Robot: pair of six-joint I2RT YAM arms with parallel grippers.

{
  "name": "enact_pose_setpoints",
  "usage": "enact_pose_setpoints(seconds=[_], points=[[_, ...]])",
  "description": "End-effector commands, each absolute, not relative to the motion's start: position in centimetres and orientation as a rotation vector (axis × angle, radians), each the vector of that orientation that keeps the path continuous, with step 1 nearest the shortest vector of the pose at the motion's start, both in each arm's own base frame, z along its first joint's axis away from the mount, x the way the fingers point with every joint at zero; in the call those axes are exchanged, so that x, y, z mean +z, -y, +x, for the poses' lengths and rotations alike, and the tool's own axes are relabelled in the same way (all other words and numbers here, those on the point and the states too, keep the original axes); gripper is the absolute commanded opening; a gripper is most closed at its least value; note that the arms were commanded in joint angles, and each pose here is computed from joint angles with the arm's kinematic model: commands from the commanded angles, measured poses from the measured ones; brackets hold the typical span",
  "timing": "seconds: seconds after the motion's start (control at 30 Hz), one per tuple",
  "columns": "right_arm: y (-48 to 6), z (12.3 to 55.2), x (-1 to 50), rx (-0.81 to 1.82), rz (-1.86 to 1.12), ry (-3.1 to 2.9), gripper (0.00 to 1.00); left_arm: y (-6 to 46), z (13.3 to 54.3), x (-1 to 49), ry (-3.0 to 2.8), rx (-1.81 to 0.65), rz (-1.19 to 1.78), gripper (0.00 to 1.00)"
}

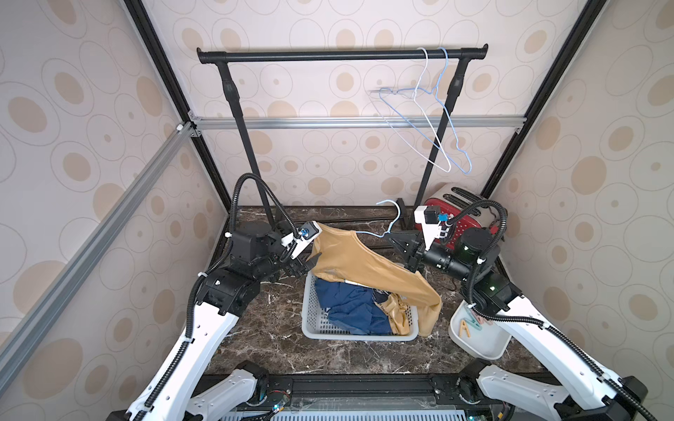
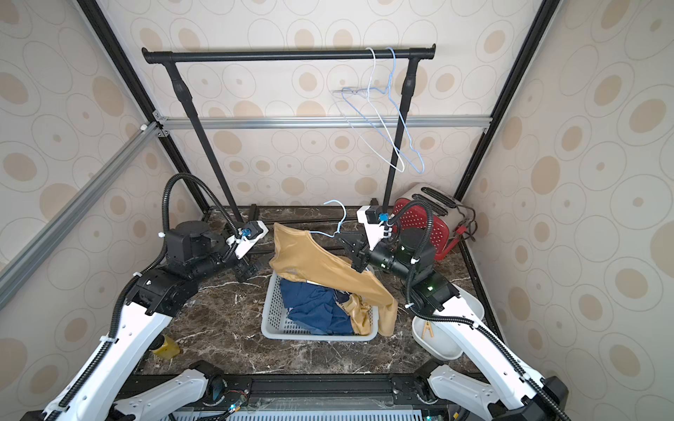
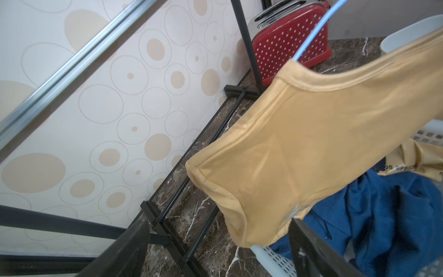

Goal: Remove the clothespins securing t-shirts to the hanger
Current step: Remove the T-shirt from the hanger.

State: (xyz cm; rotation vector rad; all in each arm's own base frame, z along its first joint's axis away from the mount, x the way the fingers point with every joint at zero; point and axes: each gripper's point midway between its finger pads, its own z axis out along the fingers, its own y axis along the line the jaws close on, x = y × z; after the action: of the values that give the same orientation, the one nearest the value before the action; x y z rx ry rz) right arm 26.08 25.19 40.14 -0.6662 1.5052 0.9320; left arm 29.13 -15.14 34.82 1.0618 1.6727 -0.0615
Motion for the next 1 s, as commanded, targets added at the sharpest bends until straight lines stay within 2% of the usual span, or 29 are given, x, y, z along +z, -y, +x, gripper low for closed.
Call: enact_pose_setpoints(seconds=[0.0,0.23,0.47,0.57,0.97], points=[[-24.9,25.0,43.2,0.930,-0.693,-1.403,0.00,15.6,29.3,35.0,-1.601,-0.113,1.145,0.90],[-25.2,24.6,43.9,0.944,-0.719,-1.389,0.00,17.3,31.7,32.1,-1.614,-0.214,1.267,0.88],[-25.2,24.1,44.5,0.942,-0.748,-1.384,0.00,16.2,35.7,31.8,-1.590,-0.189,1.204,0.78],[-25.1,24.1,44.7,0.933,-0.750,-1.382,0.00,16.0,36.2,31.9,-1.585,-0.228,1.189,0.68],[-25.3,24.5,45.0,0.919,-0.756,-1.386,0.00,17.4,36.0,31.0,-1.573,-0.376,1.179,0.12]])
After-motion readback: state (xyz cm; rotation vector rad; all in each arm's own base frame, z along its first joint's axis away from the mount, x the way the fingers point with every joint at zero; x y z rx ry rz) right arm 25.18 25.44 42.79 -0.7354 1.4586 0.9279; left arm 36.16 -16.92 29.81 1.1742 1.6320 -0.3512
